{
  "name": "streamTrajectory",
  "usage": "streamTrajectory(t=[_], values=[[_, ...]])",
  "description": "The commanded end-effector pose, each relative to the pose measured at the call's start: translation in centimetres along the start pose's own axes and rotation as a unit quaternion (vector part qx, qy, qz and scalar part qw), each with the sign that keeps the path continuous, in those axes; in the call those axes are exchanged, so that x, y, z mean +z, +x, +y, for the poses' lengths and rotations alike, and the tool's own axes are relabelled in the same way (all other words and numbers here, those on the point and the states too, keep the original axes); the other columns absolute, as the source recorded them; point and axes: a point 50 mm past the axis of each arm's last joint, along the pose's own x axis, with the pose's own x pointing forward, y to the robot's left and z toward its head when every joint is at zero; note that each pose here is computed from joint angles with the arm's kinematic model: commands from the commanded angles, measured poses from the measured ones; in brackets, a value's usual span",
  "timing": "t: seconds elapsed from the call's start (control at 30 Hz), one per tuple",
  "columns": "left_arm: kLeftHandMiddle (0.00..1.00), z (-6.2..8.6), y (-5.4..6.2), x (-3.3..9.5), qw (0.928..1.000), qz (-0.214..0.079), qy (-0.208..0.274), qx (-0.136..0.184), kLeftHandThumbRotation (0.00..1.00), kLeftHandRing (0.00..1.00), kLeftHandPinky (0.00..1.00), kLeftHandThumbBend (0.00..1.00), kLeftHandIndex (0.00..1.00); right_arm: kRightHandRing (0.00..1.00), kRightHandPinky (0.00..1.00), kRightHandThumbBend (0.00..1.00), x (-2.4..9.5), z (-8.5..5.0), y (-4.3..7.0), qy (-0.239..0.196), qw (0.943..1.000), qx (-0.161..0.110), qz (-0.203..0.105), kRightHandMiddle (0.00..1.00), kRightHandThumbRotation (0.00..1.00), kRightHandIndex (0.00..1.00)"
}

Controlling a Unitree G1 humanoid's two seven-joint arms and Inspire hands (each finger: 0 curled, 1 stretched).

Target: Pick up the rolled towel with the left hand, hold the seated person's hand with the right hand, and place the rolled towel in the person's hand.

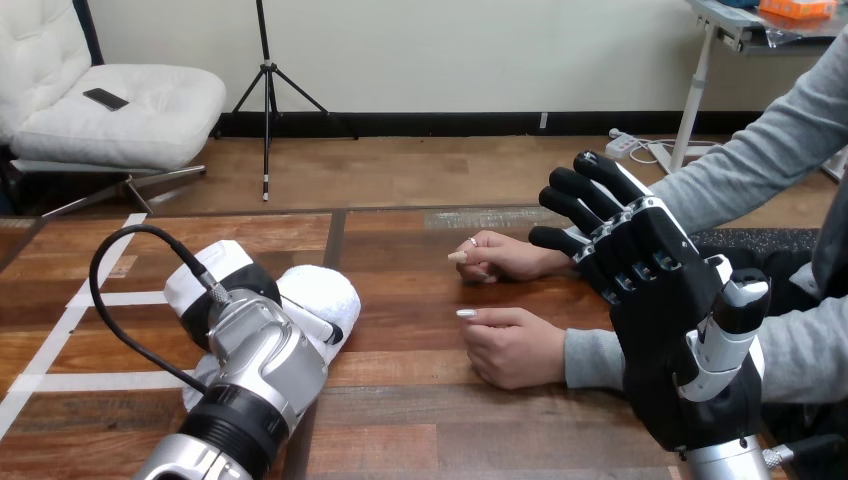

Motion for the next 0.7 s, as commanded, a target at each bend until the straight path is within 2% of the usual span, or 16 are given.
streamTrajectory(t=[0.0,0.67], values=[[0.20,1.41,0.06,-0.07,0.9993,-0.013,0.002,0.036,0.00,0.10,0.03,0.64,0.74,0.85,0.76,0.93,1.38,0.33,1.53,-0.008,0.9985,0.016,-0.051,0.85,1.00,0.85],[0.21,1.17,-0.15,-0.71,0.9984,-0.034,-0.015,0.044,0.00,0.11,0.04,0.66,0.71,0.86,0.76,0.92,1.43,0.15,1.45,-0.009,0.9986,0.015,-0.049,0.85,1.00,0.85]])
